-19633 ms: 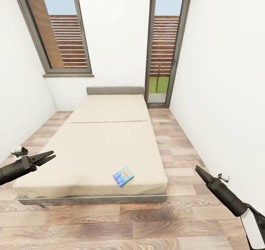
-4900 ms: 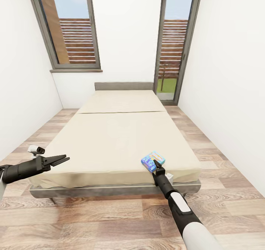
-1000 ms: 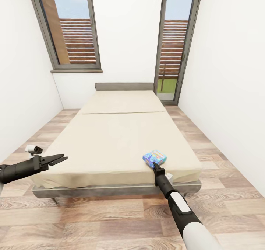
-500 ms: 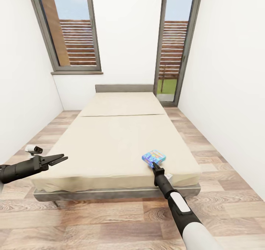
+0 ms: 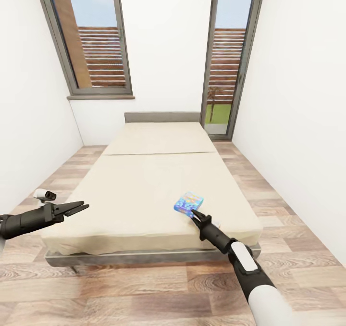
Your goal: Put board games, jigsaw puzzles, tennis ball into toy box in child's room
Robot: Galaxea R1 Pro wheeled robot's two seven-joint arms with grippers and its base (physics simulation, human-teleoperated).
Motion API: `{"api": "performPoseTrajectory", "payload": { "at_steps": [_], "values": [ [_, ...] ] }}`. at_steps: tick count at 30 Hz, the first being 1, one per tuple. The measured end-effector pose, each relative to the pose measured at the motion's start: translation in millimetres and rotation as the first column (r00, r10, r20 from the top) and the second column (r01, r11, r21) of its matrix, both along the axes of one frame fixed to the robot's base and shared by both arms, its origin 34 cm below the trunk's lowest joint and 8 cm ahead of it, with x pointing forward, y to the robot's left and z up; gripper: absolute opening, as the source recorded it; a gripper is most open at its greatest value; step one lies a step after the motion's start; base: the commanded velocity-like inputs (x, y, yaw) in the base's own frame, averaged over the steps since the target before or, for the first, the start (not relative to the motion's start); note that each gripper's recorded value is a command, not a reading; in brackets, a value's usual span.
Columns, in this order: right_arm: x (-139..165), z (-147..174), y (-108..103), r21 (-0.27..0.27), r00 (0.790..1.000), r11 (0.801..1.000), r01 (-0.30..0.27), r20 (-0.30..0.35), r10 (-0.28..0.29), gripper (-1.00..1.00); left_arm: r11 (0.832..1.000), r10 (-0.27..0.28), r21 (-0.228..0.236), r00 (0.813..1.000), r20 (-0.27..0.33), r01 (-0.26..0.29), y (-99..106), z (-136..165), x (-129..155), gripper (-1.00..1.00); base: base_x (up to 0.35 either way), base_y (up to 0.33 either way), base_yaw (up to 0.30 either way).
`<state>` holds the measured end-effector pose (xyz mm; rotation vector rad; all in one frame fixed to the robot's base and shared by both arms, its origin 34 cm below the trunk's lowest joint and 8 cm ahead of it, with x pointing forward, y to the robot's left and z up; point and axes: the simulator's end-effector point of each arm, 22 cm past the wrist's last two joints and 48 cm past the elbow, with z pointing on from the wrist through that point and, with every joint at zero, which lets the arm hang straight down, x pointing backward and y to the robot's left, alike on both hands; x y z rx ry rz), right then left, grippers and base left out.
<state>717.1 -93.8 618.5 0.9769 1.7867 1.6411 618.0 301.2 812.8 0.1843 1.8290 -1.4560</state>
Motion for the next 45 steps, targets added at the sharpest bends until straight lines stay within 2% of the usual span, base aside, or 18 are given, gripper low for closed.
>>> {"api": "performPoseTrajectory", "payload": {
  "at_steps": [1, 3, 6, 9, 20, 29, 33, 36, 39, 42, 45],
  "values": [
    [-5.9, -3.6, 9.7, -0.061, 0.998, 0.997, -0.056, 0.003, 0.056, -1.00, 1.000, 0.000, 0.000, 1.000, 0.000, 0.000, -0.1, 2.0, 0.3, 1.00, 0.000, 0.000, 0.000],
    [-11.8, -5.3, 19.6, -0.117, 0.994, 0.987, -0.109, 0.002, 0.110, -1.00, 1.000, -0.001, 0.000, 1.000, 0.000, 0.001, -0.4, 6.3, 1.1, 1.00, 0.000, 0.000, 0.000],
    [-15.9, -2.8, 27.5, -0.152, 0.989, 0.977, -0.147, 0.002, 0.149, -1.00, 1.000, -0.001, -0.001, 1.000, 0.000, 0.001, -0.7, 12.4, 2.3, 1.00, 0.000, 0.000, 0.000],
    [-16.8, 3.8, 30.5, -0.160, 0.986, 0.974, -0.160, 0.009, 0.164, -1.00, 1.000, -0.001, 0.000, 1.000, 0.000, 0.001, -0.9, 18.8, 3.4, 1.00, 0.000, 0.000, 0.000],
    [-13.2, 27.9, 31.8, -0.165, 0.985, 0.972, -0.166, 0.019, 0.172, -1.00, 1.000, -0.003, 0.001, 1.000, 0.000, 0.003, -1.5, 41.4, 7.7, 1.00, 0.000, 0.000, 0.000],
    [-8.0, 41.6, 13.8, -0.187, 0.987, 0.970, -0.154, 0.015, 0.160, -1.00, 1.000, -0.025, 0.009, 1.000, -0.012, 0.025, -9.6, 54.7, 9.3, 1.00, -0.080, 0.000, 0.000],
    [-3.7, 45.7, -4.1, -0.218, 0.989, 0.965, -0.142, 0.011, 0.148, -1.00, 1.000, -0.027, 0.014, 0.999, -0.018, 0.027, -9.7, 60.8, 10.4, 1.00, -0.006, 0.000, 0.000],
    [-3.3, 43.6, -19.6, -0.282, 0.987, 0.947, -0.155, 0.003, 0.162, -1.00, 1.000, -0.026, 0.015, 0.999, -0.019, 0.027, -9.6, 66.5, 11.5, 1.00, -0.001, 0.000, 0.000],
    [-3.9, 45.4, -25.8, -0.313, 0.985, 0.936, -0.165, 0.000, 0.173, -1.00, 1.000, -0.026, 0.016, 0.999, -0.019, 0.026, -9.5, 72.4, 12.5, 1.00, 0.000, 0.000, 0.000],
    [-4.2, 51.6, -26.8, -0.316, 0.984, 0.934, -0.168, 0.008, 0.179, -1.00, 1.000, -0.026, 0.017, 0.999, -0.019, 0.026, -9.2, 78.3, 13.3, 1.00, 0.000, 0.000, 0.000],
    [-3.2, 67.1, -23.8, -0.292, 0.981, 0.942, -0.166, 0.049, 0.188, -1.00, 0.999, -0.025, 0.019, 1.000, -0.018, 0.026, -8.8, 84.6, 14.3, 1.00, 0.000, 0.000, 0.000]
  ]
}}
